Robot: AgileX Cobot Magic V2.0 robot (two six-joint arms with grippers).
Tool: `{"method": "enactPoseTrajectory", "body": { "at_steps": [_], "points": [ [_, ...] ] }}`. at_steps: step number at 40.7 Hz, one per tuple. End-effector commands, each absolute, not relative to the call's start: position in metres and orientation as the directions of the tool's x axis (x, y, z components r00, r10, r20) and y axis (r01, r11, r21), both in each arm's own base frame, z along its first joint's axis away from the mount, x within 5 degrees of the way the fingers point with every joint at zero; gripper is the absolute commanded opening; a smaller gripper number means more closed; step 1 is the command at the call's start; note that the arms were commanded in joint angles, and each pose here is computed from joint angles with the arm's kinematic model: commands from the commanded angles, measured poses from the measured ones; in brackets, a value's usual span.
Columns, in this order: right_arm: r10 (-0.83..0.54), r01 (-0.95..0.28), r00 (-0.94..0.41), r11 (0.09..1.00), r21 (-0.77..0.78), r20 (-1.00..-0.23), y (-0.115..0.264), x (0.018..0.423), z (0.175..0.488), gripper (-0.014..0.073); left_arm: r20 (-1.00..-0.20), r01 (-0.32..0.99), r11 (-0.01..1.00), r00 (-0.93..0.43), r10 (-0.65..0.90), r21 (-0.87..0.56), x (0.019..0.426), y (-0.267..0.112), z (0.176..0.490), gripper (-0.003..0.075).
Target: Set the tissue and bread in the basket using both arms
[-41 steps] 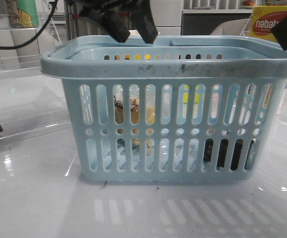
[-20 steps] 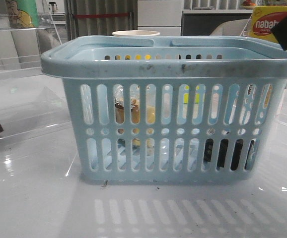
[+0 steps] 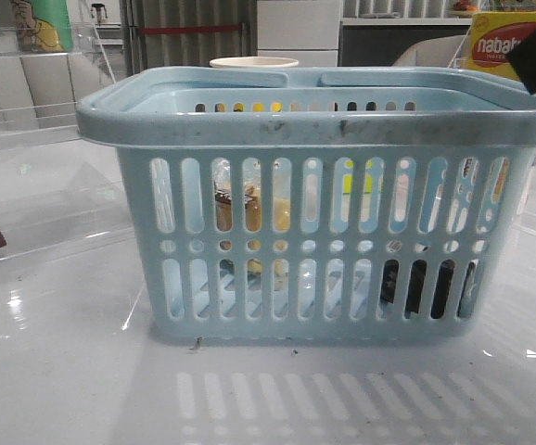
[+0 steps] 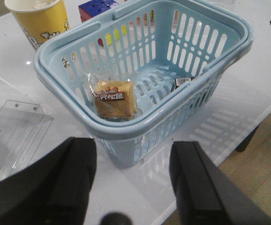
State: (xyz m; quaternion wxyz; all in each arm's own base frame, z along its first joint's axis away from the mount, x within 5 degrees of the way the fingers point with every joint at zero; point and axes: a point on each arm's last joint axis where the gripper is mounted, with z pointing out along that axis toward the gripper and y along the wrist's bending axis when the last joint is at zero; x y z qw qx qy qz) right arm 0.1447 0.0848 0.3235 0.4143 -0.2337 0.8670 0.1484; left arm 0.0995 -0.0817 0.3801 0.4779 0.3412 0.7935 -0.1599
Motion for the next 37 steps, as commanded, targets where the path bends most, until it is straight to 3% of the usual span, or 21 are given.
{"method": "enactPoseTrajectory", "body": {
  "at_steps": [1,18,33,37],
  "points": [
    [-0.254,-0.528,-0.478,0.848,0.044,-0.841,0.085,0.148,0.337,0.0521,-0.914,0.688,0.721,-0.238,0.328,0.08,0.087,-0.073,0.382,0.0425],
    [-0.316,-0.534,-0.493,0.846,-0.005,-0.81,0.081,0.146,0.333,0.0521,-0.904,0.688,0.721,-0.252,0.346,0.084,0.069,-0.059,0.347,0.0425],
    [-0.296,-0.538,-0.433,0.842,-0.019,-0.851,0.057,0.097,0.329,0.0517,-0.912,0.684,0.725,-0.236,0.334,0.088,0.069,-0.06,0.348,0.0425],
    [-0.299,-0.541,-0.433,0.841,-0.02,-0.851,0.053,0.088,0.327,0.0445,-0.912,0.684,0.725,-0.236,0.334,0.088,0.069,-0.06,0.348,0.0398]
  ]
}}
